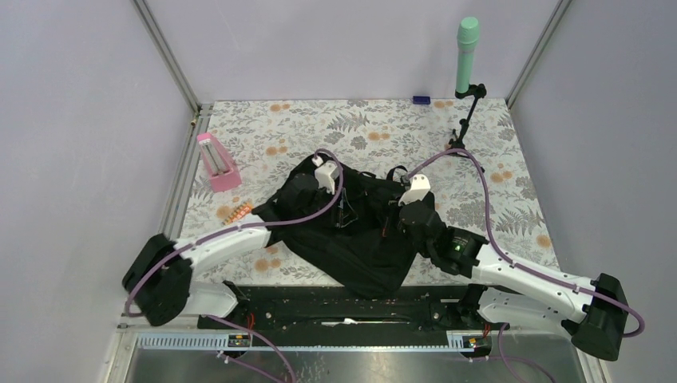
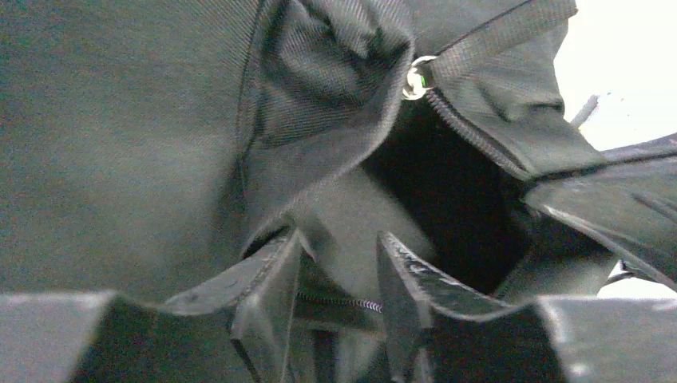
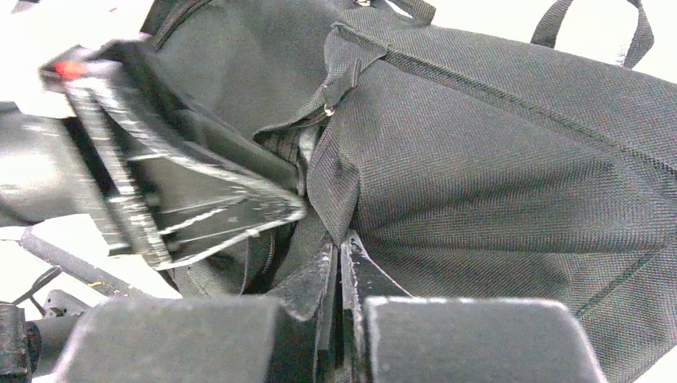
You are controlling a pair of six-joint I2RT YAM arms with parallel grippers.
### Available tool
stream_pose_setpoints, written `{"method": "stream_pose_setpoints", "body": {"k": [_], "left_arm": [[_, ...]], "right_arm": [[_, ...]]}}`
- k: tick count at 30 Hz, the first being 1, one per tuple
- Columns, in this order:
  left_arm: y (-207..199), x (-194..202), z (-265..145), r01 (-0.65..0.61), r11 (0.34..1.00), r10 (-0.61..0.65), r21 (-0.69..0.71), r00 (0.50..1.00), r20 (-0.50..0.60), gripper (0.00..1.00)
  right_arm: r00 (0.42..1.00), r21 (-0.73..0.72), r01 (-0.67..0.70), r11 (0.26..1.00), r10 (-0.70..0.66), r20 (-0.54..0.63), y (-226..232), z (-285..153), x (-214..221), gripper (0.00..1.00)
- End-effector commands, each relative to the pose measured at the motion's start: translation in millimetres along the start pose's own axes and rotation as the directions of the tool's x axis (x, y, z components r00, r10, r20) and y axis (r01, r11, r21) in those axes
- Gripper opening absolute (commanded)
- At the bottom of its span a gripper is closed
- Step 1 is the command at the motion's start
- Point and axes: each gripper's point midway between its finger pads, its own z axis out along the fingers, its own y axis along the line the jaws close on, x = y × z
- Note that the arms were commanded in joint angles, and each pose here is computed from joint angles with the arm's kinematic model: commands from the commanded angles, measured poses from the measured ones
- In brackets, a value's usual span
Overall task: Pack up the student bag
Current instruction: Adjust the student bag at the center of the board.
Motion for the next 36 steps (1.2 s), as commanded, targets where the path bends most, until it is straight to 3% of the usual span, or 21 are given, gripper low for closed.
{"method": "stream_pose_setpoints", "body": {"k": [1, 4, 7, 11, 16, 19, 26, 32, 36], "left_arm": [[-6, -59, -54, -0.146, 0.980, 0.165, -0.135, 0.976, 0.141, 0.51], [4, -71, -92, -0.169, 0.956, 0.213, -0.240, 0.962, 0.169, 0.72], [27, -63, -122, -0.113, 0.928, 0.181, -0.355, 0.970, 0.164, 0.90], [73, -33, -152, 0.055, 0.857, 0.027, -0.512, 0.988, 0.151, 0.93], [106, -4, -178, 0.212, 0.758, -0.093, -0.617, 0.971, 0.219, 0.92], [129, 25, -181, 0.281, 0.693, -0.155, -0.664, 0.957, 0.244, 0.84], [145, 60, -166, 0.306, 0.666, -0.230, -0.680, 0.952, 0.202, 0.75], [165, 79, -159, 0.361, 0.587, -0.323, -0.725, 0.925, 0.200, 0.63], [158, 82, -152, 0.465, 0.631, -0.353, -0.620, 0.885, 0.304, 0.55]], "right_arm": [[0.995, -0.063, -0.053, 0.997, 0.057, 0.076, 16, -10, -27, 0.00], [0.996, -0.057, -0.031, 0.998, 0.035, 0.086, 14, -13, -31, 0.00], [0.996, -0.054, -0.004, 0.999, 0.010, 0.094, 11, -16, -32, 0.00], [0.995, -0.068, 0.002, 0.998, 0.005, 0.099, 5, -18, -23, 0.00], [0.995, -0.162, -0.046, 0.986, 0.060, 0.081, 14, -18, -7, 0.00], [0.996, -0.197, -0.063, 0.978, 0.075, 0.049, 19, -19, 1, 0.00], [0.994, -0.191, -0.078, 0.978, 0.092, 0.066, 18, -24, -8, 0.00], [0.992, -0.194, -0.095, 0.976, 0.109, 0.061, 23, -27, -14, 0.00], [0.992, -0.189, -0.097, 0.977, 0.110, 0.061, 23, -26, -15, 0.00]]}}
